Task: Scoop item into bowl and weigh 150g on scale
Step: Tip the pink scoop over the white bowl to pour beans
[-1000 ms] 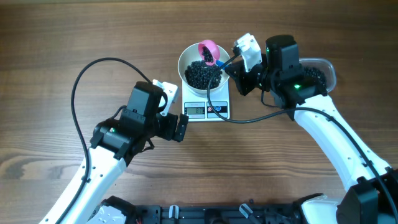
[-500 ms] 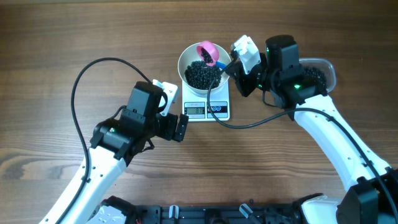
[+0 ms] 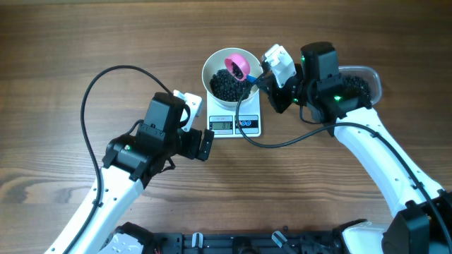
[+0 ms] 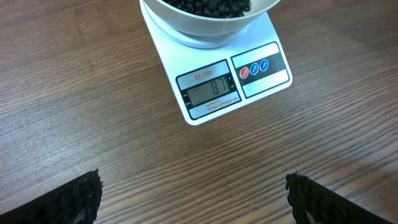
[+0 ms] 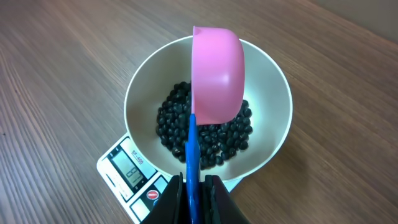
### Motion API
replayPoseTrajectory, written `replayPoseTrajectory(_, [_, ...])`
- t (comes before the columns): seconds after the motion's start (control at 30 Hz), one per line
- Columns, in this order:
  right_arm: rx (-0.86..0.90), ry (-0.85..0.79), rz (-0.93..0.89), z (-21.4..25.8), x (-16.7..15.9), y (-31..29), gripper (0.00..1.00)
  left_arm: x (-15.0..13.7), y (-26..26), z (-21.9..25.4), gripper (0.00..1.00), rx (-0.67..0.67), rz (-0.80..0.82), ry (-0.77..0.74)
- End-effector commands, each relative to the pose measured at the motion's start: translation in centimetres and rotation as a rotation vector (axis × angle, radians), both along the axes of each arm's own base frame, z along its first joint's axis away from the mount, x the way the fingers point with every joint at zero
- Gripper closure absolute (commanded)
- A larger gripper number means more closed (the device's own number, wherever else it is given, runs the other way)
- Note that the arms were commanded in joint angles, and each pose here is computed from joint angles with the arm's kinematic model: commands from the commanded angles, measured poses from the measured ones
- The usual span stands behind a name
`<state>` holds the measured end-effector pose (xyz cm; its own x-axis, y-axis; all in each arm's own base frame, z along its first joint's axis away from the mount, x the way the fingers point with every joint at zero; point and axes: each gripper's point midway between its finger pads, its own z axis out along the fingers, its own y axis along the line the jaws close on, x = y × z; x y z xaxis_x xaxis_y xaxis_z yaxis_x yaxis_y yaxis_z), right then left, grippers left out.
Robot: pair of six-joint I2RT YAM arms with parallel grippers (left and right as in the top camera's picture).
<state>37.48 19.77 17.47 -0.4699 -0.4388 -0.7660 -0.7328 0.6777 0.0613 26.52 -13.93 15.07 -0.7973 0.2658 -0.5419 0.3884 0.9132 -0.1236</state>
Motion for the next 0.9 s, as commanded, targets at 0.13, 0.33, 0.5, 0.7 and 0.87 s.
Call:
replayPoseTrajectory(0.13, [-0.02,-0.042,0.026,0.8,-0.3,0.0,0.96,0.0,0.3,-0.5,0.0,0.017,-0.001,0.003])
replayPoseTrajectory(0.33, [-0.035,-0.061,0.046,0.8,-0.3,0.0,0.96,0.0,0.3,-0.4,0.0,0.017,-0.001,0.003])
replayPoseTrajectory(0.5, [-0.097,-0.134,0.121,0.8,-0.3,0.0,0.96,0.0,0.3,-0.4,0.0,0.017,-0.001,0.003])
replayPoseTrajectory(0.7, [-0.207,-0.208,0.094,0.7,1.0,-1.4,0.96,0.0,0.3,-0.4,0.0,0.017,-0.001,0.003])
replayPoseTrajectory(0.87, [-0.203,-0.248,0.103,1.3,1.5,-1.2,0.96,0.0,0.3,-0.4,0.0,0.017,-0.001,0.003])
